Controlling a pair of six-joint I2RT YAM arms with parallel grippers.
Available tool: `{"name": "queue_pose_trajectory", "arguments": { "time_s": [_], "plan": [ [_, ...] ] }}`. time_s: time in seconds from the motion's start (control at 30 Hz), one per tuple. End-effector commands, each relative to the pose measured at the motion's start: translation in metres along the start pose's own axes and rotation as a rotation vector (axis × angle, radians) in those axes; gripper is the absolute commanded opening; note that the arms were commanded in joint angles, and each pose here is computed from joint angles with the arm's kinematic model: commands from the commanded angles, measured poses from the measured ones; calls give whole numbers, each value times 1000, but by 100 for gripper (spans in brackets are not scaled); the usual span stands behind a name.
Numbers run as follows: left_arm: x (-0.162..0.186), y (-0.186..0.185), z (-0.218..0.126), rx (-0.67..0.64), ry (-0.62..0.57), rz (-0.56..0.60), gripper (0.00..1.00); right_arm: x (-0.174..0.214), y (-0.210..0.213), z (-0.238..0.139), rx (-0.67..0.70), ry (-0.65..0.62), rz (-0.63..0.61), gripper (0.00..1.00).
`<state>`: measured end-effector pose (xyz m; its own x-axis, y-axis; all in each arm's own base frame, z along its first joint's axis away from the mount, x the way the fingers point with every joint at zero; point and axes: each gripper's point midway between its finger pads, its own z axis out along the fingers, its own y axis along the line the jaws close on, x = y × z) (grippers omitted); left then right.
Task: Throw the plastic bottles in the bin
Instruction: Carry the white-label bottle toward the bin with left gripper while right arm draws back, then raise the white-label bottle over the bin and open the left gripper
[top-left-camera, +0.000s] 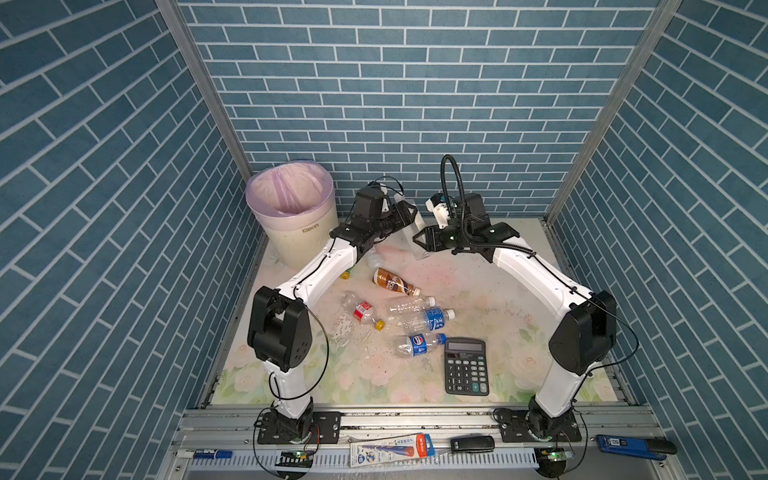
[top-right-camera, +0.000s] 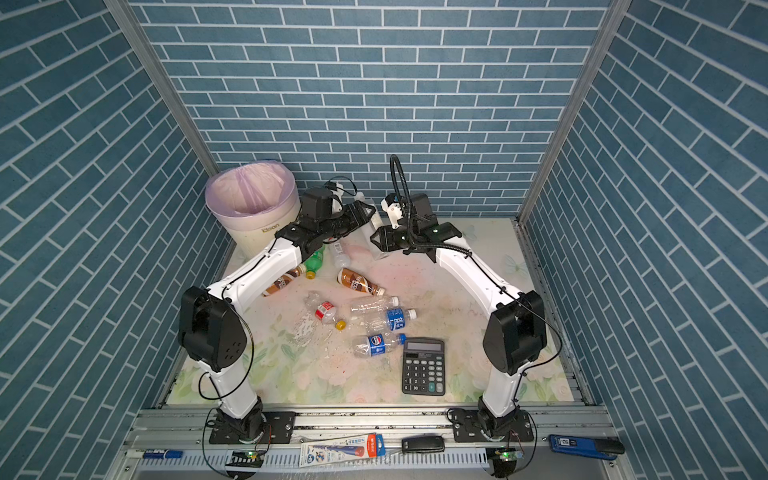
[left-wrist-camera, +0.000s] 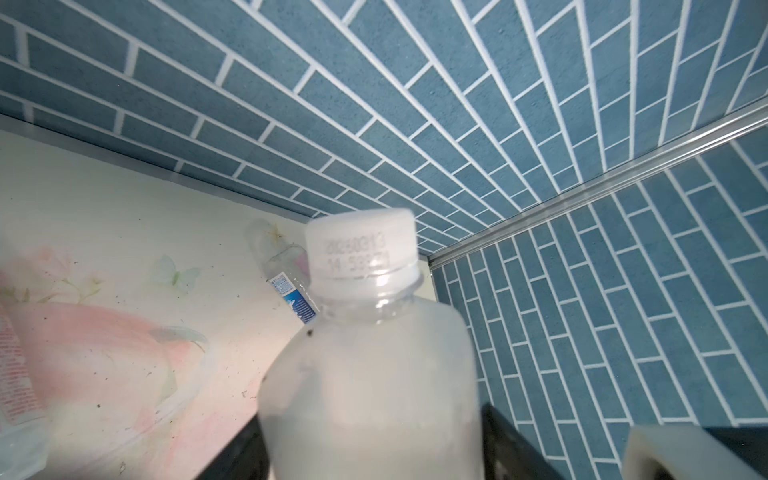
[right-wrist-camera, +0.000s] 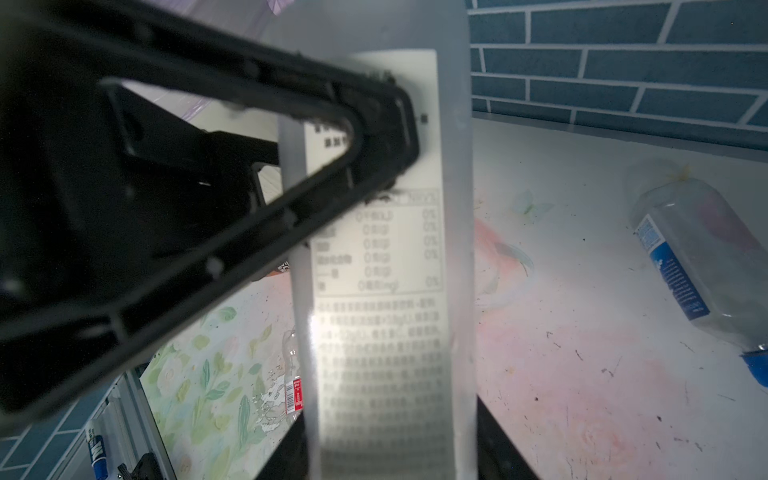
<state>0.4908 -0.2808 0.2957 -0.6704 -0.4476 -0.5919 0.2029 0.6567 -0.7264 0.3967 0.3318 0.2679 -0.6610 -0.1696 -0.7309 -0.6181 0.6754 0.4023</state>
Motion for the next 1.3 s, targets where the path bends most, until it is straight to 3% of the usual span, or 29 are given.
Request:
{"name": "queue_pose_trajectory", "arguments": {
  "time_s": [0.0,0.17,0.53,0.83,1.07,1.27],
  "plan": [
    [-6,-5,1,4,-14,21,63,-10,17,-13,-48,-45,-27,48],
    [-11,-10,-4,6,-26,46,50,-11,19,-13,-55,-49,-32,53],
    [-38,-14,-34,-66,-105,186,42,-23,29,-31,-60,-97,-59,77],
    [-104,-33,-99,-144,-354,388,37,-48,55,-55,-97,-223,-122,99],
    [-154,-56,-158,-240,-563,607,35,-80,98,-70,-186,-343,-209,99],
    [-196,-65,-218,-302,-767,681,33,-108,137,-76,-255,-432,-284,99]
  ]
}}
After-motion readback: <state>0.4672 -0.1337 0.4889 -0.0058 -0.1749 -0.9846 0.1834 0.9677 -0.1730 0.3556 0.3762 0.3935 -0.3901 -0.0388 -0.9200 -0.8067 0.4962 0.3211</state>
